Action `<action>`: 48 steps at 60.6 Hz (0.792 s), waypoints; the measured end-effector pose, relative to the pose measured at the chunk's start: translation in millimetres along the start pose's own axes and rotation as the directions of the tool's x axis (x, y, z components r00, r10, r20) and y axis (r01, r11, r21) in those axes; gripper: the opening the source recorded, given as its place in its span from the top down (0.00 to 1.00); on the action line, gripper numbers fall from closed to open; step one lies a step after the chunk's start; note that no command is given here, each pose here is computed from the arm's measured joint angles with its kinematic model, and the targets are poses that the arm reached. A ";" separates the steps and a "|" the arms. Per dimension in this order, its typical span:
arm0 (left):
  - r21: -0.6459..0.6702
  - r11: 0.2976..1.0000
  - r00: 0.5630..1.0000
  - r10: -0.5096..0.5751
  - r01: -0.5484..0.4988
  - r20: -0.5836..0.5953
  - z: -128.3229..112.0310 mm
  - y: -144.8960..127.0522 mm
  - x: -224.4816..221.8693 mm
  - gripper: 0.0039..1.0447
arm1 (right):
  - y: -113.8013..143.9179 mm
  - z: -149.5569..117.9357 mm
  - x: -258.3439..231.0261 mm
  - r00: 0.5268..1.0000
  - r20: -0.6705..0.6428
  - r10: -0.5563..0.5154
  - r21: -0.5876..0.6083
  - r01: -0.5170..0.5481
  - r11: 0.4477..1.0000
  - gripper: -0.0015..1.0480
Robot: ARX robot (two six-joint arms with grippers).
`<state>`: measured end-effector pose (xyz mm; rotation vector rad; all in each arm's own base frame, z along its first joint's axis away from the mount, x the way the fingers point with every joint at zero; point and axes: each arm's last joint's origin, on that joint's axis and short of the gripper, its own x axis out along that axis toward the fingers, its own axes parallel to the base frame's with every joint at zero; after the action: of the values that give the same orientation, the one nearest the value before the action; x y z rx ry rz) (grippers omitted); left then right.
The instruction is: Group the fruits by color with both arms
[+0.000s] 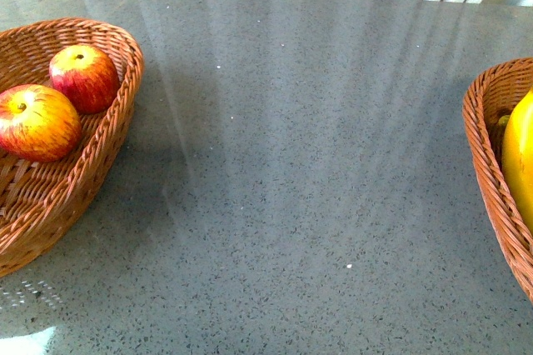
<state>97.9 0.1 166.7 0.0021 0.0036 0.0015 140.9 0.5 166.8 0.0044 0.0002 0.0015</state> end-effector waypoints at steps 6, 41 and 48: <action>0.000 1.000 1.000 0.000 0.000 0.000 0.0 0.0 0.0 0.09 | -0.1 1.9 -4.4 1.000 0.005 0.000 0.000 0.000 1.000 0.98; 0.000 1.000 1.000 0.000 0.000 0.000 0.0 0.0 0.0 0.09 | -0.1 6.0 -23.7 1.000 0.019 -0.001 0.000 0.001 1.000 0.98; 0.000 1.000 1.000 0.000 0.000 0.000 0.0 0.0 0.0 0.09 | -0.1 5.9 -26.5 1.000 0.019 -0.001 0.000 0.001 1.000 0.98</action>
<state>97.9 0.1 166.7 0.0021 0.0036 0.0015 114.4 0.3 172.7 0.0044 -0.0185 0.0008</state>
